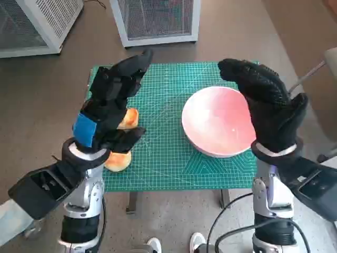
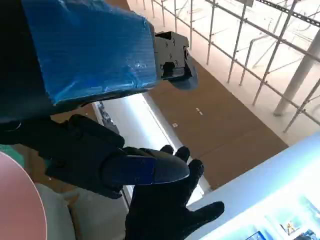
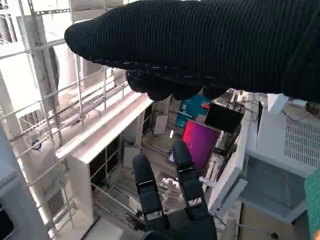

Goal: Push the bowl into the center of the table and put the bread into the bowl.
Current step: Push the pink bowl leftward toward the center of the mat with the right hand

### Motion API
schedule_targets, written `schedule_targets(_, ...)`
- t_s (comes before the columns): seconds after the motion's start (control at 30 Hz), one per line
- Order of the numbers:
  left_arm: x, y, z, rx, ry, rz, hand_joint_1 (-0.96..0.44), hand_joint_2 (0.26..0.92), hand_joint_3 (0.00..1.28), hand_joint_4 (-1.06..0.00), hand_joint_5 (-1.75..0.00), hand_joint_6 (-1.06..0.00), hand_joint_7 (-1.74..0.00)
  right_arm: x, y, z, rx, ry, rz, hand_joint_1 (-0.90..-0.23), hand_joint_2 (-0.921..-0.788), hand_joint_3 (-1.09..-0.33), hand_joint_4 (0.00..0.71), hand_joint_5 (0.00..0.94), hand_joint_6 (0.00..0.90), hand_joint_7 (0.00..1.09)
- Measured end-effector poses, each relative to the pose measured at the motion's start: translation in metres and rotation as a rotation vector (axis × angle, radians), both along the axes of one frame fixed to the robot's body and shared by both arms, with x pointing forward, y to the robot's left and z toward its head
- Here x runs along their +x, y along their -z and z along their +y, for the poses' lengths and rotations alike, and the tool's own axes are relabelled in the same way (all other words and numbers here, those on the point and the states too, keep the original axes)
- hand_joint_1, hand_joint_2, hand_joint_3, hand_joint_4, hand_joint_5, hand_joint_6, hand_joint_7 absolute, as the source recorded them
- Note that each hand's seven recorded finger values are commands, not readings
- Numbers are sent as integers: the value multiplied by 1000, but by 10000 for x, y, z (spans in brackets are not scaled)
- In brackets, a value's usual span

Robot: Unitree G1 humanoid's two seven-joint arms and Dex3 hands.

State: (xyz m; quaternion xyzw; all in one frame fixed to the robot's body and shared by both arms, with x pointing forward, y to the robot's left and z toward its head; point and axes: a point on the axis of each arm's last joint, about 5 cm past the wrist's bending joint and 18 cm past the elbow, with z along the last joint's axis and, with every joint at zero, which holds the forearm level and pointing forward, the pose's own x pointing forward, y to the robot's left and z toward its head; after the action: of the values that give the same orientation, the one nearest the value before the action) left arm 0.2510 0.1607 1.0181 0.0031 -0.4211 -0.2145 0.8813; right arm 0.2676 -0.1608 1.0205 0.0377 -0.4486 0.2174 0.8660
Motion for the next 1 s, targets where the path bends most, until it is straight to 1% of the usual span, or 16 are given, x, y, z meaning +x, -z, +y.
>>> schedule_targets(0.33, 0, 1, -2, -2, 0, 0, -551, 921, 391, -156, -9, 1, -676, 12, 19, -11, -2, -2, 10, -375, -921, -445, 445, 0, 70, 749)
schedule_targets(1.0, 3, 7, 4, -8, -6, 5, -553, 921, 384, -156, -9, 1, -678, 14, 19, -9, -3, -2, 10, -372, -921, -447, 439, 0, 65, 752)
